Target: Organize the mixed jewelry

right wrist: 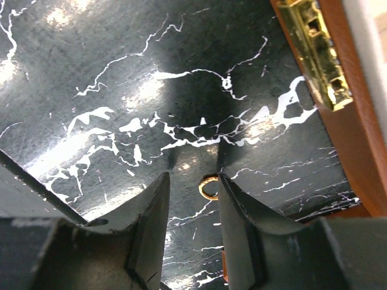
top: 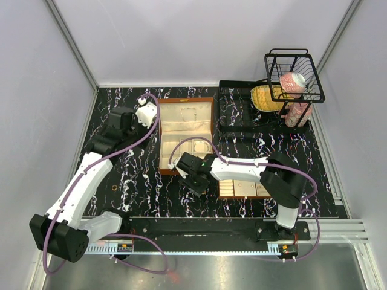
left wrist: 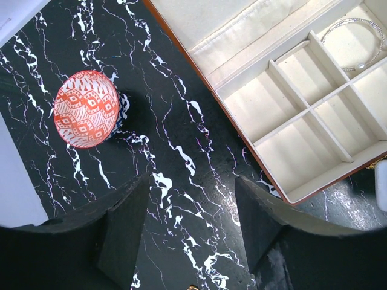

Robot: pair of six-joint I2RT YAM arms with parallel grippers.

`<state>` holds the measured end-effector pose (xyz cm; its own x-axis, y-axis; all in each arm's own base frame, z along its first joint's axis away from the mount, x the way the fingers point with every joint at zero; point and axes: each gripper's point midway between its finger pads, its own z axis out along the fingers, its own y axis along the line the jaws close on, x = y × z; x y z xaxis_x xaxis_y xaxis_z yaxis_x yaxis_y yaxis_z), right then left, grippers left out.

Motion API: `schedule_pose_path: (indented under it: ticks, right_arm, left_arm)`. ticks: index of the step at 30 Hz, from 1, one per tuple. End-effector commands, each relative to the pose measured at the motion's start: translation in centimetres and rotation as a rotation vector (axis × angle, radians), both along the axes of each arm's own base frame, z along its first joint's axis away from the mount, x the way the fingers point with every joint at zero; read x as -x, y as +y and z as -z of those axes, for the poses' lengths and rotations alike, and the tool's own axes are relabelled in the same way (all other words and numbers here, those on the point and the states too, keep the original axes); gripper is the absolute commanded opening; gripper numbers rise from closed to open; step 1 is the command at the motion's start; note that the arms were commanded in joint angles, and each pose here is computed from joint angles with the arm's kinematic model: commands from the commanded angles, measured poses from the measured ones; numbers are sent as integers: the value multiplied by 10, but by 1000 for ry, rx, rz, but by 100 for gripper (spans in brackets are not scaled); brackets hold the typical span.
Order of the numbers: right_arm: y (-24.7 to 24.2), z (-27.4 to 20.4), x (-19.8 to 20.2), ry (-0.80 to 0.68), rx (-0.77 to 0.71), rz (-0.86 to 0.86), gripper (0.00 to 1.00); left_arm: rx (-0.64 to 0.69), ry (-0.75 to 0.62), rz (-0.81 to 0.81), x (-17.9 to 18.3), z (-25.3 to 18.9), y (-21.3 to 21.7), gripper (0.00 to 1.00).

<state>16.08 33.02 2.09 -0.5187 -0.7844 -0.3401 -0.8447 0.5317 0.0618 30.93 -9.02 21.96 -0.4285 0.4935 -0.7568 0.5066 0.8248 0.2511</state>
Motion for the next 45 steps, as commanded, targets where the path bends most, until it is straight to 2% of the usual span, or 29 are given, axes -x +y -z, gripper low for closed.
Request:
schedule_pose_path:
  ticks: [1, 24, 45]
  right_arm:
    - [4, -10, -14, -69, 3, 27, 44]
    - [-3, -19, 3, -26, -47, -7, 37]
    - [-6, -9, 5, -13, -24, -18, 34]
  left_arm:
    - [7, -55, -33, -3, -13, 6, 64]
    - [-30, -63, -58, -4, -12, 16, 65]
    - [-33, -59, -57, -1, -10, 16, 65]
